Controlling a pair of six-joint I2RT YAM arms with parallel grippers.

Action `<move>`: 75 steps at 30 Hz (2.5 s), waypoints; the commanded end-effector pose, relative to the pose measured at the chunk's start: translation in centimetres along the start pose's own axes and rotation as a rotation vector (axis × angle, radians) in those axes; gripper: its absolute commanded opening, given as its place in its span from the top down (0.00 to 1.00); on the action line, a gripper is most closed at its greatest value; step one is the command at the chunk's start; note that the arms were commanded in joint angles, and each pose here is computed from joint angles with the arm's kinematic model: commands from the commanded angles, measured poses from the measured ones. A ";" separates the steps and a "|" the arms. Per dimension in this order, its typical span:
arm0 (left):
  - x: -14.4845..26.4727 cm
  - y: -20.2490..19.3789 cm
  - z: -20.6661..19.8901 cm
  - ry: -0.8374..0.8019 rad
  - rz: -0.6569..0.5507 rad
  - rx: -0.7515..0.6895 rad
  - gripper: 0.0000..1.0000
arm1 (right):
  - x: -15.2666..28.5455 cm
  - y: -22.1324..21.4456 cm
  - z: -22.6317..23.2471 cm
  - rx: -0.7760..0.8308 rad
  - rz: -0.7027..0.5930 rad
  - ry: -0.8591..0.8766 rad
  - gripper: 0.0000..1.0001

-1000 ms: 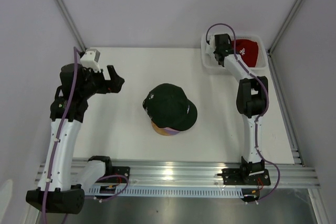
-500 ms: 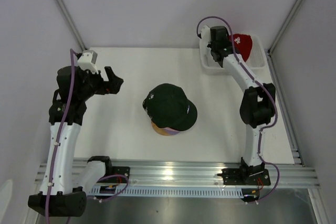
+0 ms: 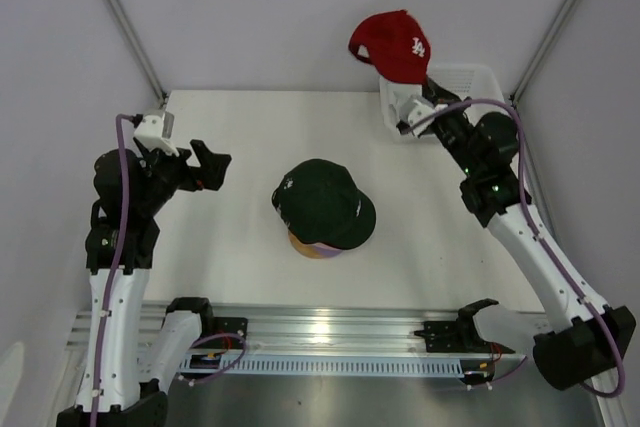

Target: Stack the hats

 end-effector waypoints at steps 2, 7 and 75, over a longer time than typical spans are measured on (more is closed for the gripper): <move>0.5 1.2 0.1 0.020 -0.066 0.009 0.00 | 2.0 7.0 3.4 0.006 -0.361 0.128 1.00; 0.3 1.1 1.0 0.063 -0.054 0.062 0.00 | 4.1 11.1 6.9 0.115 -0.522 0.118 1.00; 0.6 1.1 2.7 0.112 -0.094 0.125 0.01 | 14.3 8.6 14.8 -2.423 0.234 -0.239 0.01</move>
Point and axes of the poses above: each gripper's point midway between its finger pads, its own x axis back along the fingers, its own z axis along the line the jaws close on, y = z × x, the point moved 2 cm from there along x, back along the fingers, and after that the axes turned 4 degrees about -x, right-handed, at the moved point
